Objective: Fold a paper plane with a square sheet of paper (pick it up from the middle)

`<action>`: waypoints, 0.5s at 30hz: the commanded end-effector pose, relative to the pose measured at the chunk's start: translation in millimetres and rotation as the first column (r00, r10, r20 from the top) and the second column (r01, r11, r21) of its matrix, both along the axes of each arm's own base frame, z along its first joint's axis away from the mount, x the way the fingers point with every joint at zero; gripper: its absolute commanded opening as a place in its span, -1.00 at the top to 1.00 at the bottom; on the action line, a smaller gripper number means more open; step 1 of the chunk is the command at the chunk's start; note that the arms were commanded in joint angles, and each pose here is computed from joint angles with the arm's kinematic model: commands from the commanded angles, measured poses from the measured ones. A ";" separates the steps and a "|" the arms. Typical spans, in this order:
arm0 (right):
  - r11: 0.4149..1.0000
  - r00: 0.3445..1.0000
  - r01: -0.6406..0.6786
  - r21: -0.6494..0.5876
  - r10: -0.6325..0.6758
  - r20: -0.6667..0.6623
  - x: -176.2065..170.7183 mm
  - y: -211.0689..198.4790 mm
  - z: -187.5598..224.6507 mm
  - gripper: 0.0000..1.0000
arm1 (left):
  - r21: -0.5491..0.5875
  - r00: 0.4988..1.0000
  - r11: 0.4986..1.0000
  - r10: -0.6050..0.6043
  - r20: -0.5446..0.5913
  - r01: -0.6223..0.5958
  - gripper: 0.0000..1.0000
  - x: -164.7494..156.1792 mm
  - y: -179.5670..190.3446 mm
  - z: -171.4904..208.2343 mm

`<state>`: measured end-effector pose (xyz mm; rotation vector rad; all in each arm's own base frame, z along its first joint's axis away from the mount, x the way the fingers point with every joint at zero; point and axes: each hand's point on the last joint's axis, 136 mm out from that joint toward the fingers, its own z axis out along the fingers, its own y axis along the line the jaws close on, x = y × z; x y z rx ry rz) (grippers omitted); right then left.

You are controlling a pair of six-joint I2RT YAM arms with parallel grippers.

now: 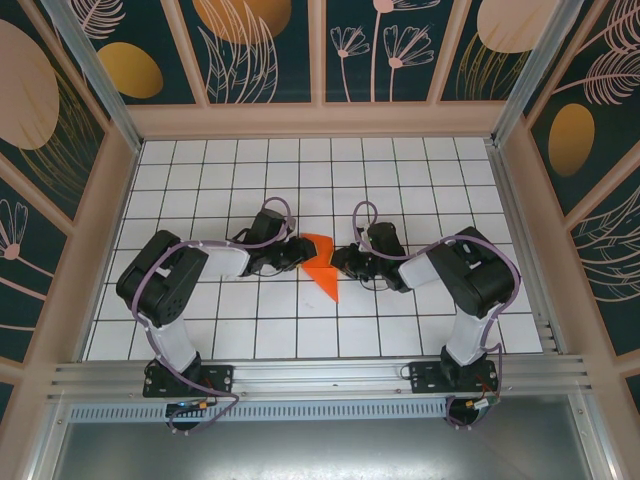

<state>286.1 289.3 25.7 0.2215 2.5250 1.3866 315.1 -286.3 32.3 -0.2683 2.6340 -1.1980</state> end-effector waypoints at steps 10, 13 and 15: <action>0.987 1.000 0.015 -0.162 -0.015 -0.002 10.6 -16.5 1.7 0.53 | -0.060 0.999 0.998 0.031 0.007 -0.031 0.90 3.7 0.1 13.9; 0.972 0.995 0.088 -0.218 -0.077 0.059 16.4 -31.8 21.1 0.41 | -0.069 0.998 0.996 0.059 0.003 -0.059 0.92 0.9 4.3 16.6; 0.964 0.988 0.134 -0.228 -0.113 0.104 17.5 -41.3 34.3 0.29 | -0.078 0.997 0.994 0.072 0.002 -0.072 0.92 -0.9 6.0 18.8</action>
